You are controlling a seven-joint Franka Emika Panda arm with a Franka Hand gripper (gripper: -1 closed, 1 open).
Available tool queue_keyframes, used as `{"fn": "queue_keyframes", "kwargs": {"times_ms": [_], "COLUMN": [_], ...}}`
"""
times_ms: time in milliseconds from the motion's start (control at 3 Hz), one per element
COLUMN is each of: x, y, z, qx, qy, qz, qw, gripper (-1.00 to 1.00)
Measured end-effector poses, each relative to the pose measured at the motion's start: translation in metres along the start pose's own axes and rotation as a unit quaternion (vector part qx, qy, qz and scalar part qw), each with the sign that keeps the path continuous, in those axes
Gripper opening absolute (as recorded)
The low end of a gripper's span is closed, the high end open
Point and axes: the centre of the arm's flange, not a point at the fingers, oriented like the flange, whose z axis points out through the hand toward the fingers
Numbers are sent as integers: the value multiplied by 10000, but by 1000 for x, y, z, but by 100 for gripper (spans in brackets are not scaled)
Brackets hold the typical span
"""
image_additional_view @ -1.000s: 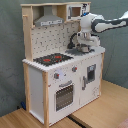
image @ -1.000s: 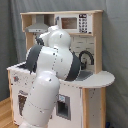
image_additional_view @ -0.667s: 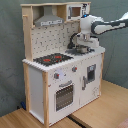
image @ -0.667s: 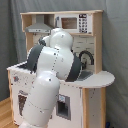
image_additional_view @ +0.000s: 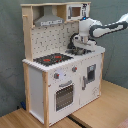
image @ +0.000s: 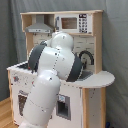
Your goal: Play with the kitchen
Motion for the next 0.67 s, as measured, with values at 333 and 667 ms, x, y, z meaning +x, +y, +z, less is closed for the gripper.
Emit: {"fn": "queue_keyframes", "kwargs": {"times_ms": [333, 667], "x": [13, 19], "y": [-3, -5], "z": [9, 12], "qx": [5, 3], "qy": [138, 211], "qz": [-78, -113], "qw": [9999, 9997], "gripper": [-100, -100]}}
